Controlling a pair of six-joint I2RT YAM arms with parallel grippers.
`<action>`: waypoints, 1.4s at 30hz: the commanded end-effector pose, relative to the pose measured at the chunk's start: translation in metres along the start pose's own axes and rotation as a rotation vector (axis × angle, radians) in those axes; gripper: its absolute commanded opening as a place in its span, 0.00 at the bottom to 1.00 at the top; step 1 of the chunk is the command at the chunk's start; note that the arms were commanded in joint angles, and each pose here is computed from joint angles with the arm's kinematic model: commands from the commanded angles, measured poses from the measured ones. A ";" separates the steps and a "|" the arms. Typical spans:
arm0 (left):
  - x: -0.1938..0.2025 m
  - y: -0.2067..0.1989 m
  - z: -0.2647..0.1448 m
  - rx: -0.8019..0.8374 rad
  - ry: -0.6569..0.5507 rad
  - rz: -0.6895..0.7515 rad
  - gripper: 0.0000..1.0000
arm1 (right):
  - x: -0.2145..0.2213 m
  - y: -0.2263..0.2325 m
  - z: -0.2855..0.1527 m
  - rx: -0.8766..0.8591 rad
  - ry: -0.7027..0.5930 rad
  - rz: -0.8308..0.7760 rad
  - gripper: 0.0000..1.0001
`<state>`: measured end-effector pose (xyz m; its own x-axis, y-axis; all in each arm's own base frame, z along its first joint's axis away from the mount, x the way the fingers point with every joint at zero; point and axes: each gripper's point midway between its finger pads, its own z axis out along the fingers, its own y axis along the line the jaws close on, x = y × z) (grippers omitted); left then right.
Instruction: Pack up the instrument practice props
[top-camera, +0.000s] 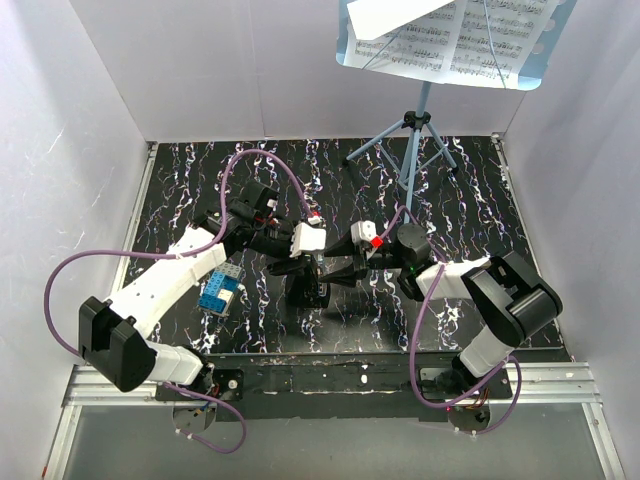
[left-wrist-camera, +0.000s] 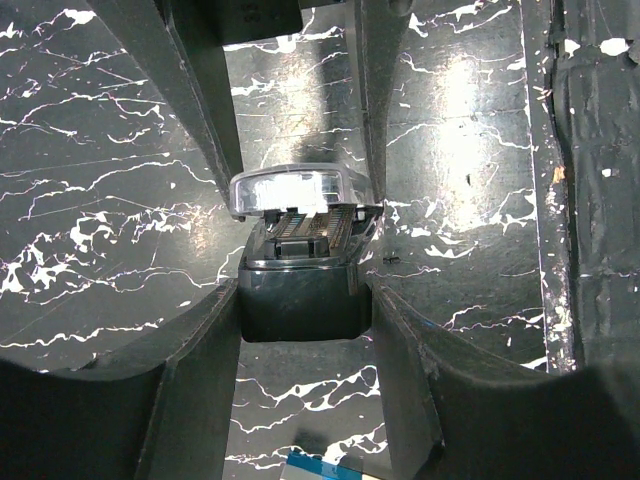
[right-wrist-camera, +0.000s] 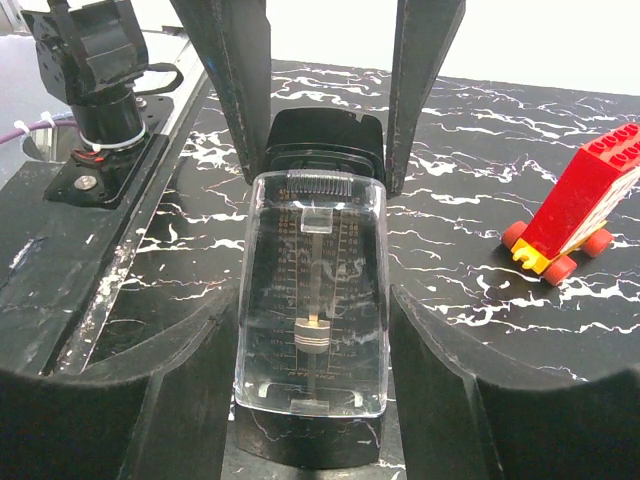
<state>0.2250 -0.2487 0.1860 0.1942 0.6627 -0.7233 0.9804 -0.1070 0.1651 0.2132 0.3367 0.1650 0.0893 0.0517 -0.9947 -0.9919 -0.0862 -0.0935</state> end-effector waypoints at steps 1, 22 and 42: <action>0.020 -0.016 0.014 0.078 0.060 -0.046 0.00 | 0.008 0.000 -0.001 0.007 0.001 -0.003 0.01; -0.010 0.000 0.028 0.093 -0.065 -0.034 0.00 | 0.051 -0.002 0.014 -0.010 0.186 0.115 0.01; -0.025 0.039 0.001 -0.154 -0.158 -0.150 0.98 | -0.024 -0.039 -0.009 0.154 0.285 0.155 0.86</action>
<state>0.2465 -0.2638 0.1885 0.0585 0.6139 -0.7872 0.9942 0.0355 0.1015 0.2325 0.3419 0.1625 -0.0260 -0.1945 -0.9806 -0.9996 0.0178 0.0229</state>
